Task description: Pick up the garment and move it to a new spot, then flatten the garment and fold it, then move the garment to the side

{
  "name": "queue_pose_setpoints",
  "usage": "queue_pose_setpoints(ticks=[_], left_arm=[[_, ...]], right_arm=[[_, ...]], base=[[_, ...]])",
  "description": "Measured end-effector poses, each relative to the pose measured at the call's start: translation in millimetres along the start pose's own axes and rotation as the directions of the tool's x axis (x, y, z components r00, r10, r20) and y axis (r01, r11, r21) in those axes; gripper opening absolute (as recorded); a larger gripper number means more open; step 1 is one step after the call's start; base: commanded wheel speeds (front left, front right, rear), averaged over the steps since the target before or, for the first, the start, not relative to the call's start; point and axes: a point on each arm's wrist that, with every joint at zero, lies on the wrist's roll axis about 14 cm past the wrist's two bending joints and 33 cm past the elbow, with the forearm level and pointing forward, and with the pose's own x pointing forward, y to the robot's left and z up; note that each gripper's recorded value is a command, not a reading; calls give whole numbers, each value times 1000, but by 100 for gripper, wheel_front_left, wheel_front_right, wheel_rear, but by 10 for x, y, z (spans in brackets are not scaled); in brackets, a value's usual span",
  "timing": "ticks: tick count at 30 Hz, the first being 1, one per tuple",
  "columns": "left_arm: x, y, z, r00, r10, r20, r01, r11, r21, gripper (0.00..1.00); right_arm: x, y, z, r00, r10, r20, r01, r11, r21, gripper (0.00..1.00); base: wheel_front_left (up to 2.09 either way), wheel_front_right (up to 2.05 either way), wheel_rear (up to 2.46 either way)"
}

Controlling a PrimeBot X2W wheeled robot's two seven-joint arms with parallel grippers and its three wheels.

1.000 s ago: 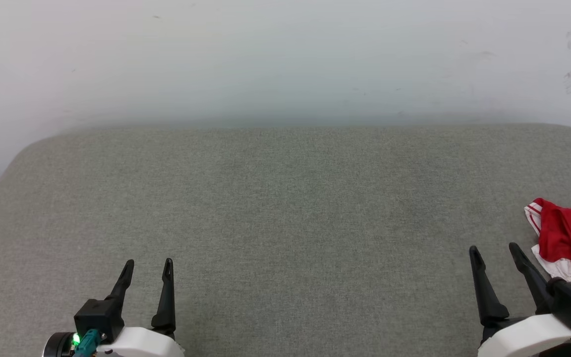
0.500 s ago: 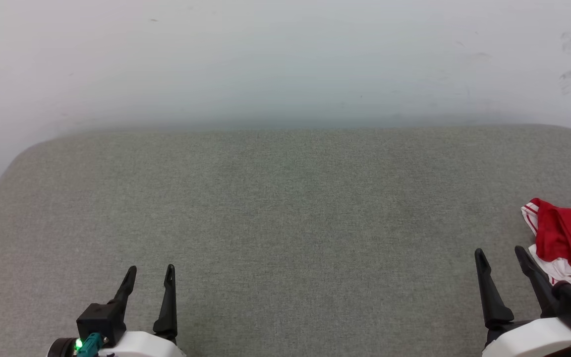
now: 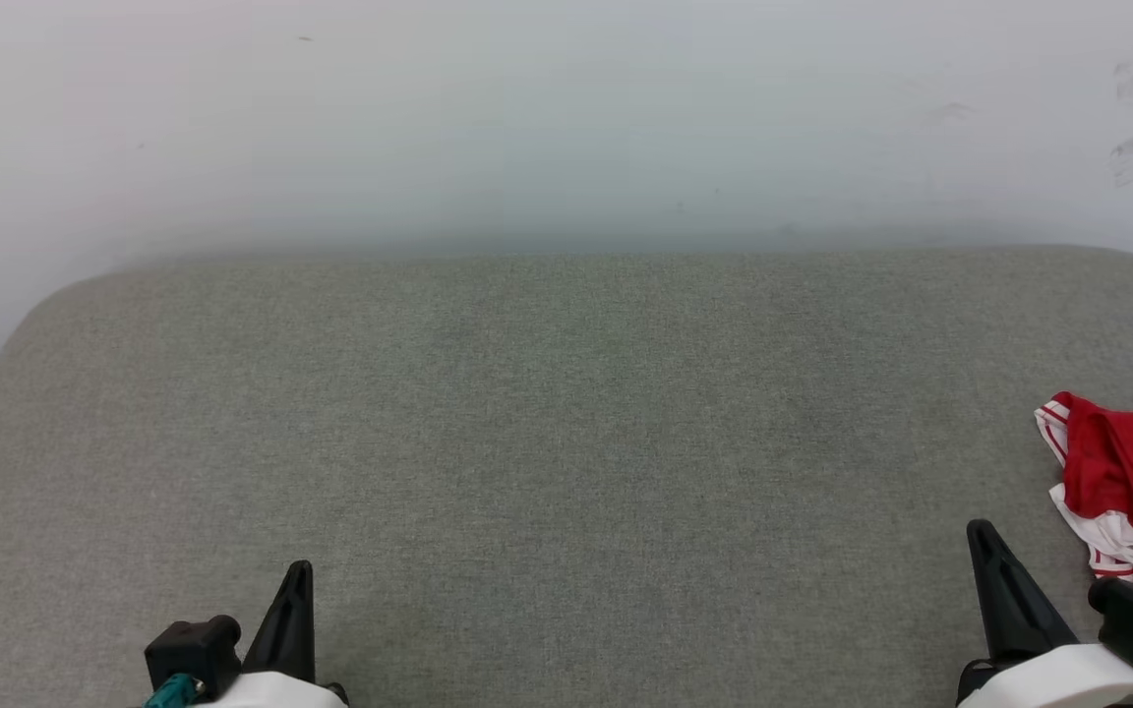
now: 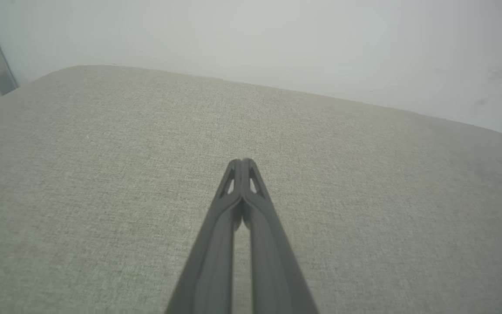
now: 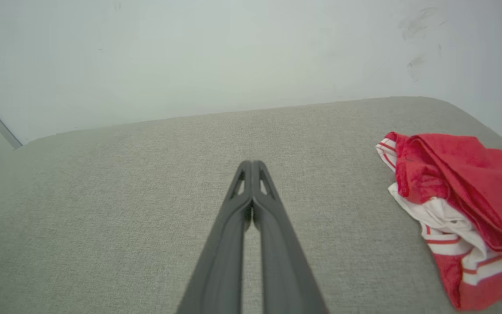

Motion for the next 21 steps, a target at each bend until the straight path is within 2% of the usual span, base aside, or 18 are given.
queue_pose_setpoints(ticks=[9, 21], left_arm=[[20, 63, -18, 999, 40, -26, -44, 984, -170, 0], [70, 101, 8, 997, 61, -41, -72, 929, -363, 0]], right_arm=[[23, -16, -61, 1000, -4, -13, 6, 984, 177, 0], [98, -25, -64, 1000, -4, -7, 7, 925, 380, 0]], base=[[0, 0, 0], [0, 0, 0]])
